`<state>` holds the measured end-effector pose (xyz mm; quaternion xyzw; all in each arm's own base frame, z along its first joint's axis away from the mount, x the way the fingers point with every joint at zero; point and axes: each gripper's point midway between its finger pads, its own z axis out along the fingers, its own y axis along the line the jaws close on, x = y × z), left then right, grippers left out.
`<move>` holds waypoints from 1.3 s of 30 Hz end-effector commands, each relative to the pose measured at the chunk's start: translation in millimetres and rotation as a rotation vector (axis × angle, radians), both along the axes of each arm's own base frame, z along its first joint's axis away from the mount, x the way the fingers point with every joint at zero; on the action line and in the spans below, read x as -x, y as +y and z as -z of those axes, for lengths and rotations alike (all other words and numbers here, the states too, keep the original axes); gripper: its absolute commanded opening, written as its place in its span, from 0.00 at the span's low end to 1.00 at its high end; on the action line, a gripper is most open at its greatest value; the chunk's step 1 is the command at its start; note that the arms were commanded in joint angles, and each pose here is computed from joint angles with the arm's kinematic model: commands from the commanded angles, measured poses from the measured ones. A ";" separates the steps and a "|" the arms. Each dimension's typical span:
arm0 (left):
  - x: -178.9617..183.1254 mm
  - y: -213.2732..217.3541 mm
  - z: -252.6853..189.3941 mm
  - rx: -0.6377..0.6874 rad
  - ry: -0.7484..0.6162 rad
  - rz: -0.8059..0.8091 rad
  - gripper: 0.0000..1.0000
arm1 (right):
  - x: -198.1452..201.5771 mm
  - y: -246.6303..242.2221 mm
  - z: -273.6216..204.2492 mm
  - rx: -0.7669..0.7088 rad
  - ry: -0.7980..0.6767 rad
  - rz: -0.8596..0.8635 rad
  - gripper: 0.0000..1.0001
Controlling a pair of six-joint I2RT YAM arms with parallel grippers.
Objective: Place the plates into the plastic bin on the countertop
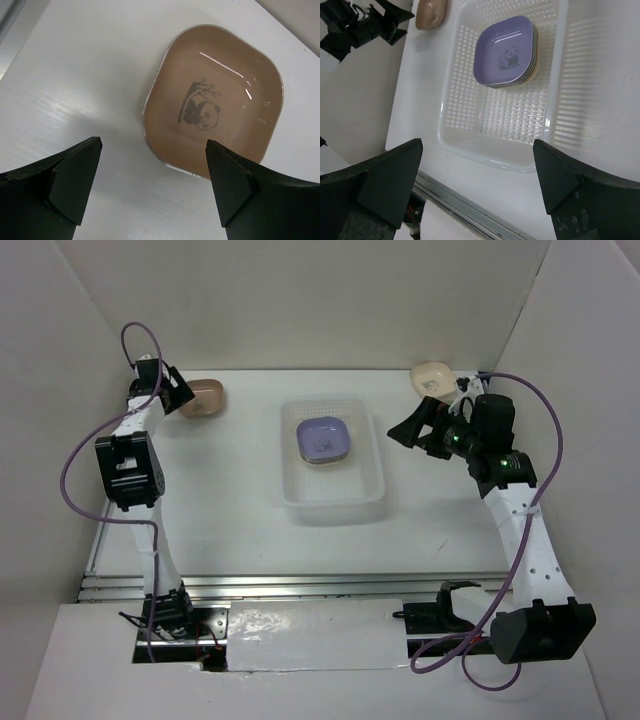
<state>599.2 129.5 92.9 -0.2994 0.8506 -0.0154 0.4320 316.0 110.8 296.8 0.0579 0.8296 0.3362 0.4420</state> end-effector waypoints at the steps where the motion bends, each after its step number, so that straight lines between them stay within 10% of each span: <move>1: -21.9 -10.6 21.5 0.009 -0.002 0.050 0.99 | -5.2 2.3 -12.6 0.025 -0.070 -0.007 1.00; 10: -26.6 5.6 51.8 -0.013 0.093 -0.031 0.73 | 4.9 6.0 -28.7 0.045 -0.112 -0.002 1.00; 14: -18.8 8.7 41.9 0.019 0.112 -0.082 0.00 | 8.4 0.7 -40.3 0.062 -0.145 0.029 1.00; 21: 59.5 -42.0 -89.1 0.079 -0.007 -0.201 0.00 | -10.2 -27.7 -37.9 0.098 -0.115 0.219 1.00; 26: 124.7 -182.0 -174.2 0.140 -0.198 -0.061 0.00 | -31.2 -51.7 -14.1 0.076 -0.020 0.325 1.00; 30: 163.3 -290.5 -179.3 0.183 -0.232 -0.031 0.00 | -29.6 -58.3 -14.5 0.026 -0.026 0.332 1.00; 39: 161.0 -393.9 -124.7 0.290 -0.215 -0.136 0.00 | -14.2 -71.0 -33.2 0.009 -0.079 0.347 1.00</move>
